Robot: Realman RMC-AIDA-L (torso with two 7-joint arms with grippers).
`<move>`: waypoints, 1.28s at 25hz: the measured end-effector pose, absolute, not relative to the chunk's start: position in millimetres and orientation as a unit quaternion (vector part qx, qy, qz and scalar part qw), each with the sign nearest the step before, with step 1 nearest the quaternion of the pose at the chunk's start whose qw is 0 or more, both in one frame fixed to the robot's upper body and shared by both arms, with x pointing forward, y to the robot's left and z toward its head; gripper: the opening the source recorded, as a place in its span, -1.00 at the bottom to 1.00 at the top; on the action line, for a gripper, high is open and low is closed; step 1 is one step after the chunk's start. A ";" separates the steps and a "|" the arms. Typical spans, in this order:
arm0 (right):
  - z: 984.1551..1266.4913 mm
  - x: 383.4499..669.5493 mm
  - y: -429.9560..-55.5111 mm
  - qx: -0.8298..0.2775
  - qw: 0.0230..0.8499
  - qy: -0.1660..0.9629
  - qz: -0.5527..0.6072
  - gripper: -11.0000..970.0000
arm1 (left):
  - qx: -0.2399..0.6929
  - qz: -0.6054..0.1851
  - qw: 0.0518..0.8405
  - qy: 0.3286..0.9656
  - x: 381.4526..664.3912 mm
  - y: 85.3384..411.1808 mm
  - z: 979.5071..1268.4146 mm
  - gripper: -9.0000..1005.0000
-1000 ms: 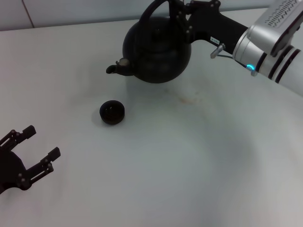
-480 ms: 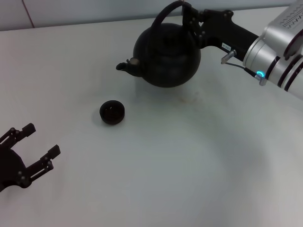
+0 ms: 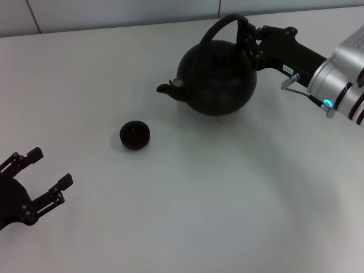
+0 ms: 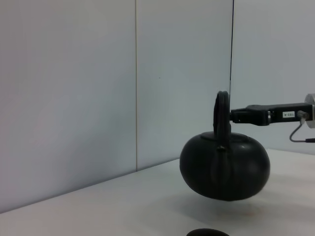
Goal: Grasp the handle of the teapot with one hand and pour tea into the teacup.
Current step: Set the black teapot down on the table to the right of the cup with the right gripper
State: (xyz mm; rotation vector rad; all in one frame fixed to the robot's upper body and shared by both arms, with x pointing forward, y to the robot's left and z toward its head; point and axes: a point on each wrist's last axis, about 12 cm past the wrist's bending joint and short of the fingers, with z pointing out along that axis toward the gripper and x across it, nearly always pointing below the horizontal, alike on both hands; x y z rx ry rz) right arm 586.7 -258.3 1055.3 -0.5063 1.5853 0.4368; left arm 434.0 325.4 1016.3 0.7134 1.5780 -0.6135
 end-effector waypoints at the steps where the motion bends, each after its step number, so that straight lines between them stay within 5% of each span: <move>1: 1054.1 585.2 -259.3 -0.222 0.652 0.699 0.192 -0.84 | 0.309 -0.265 0.607 0.683 434.1 325.5 1016.4 0.60; 32: 1036.9 562.8 -278.0 -0.202 0.640 0.719 0.181 -0.84 | 0.309 -0.265 0.607 0.682 434.0 325.9 1016.6 0.60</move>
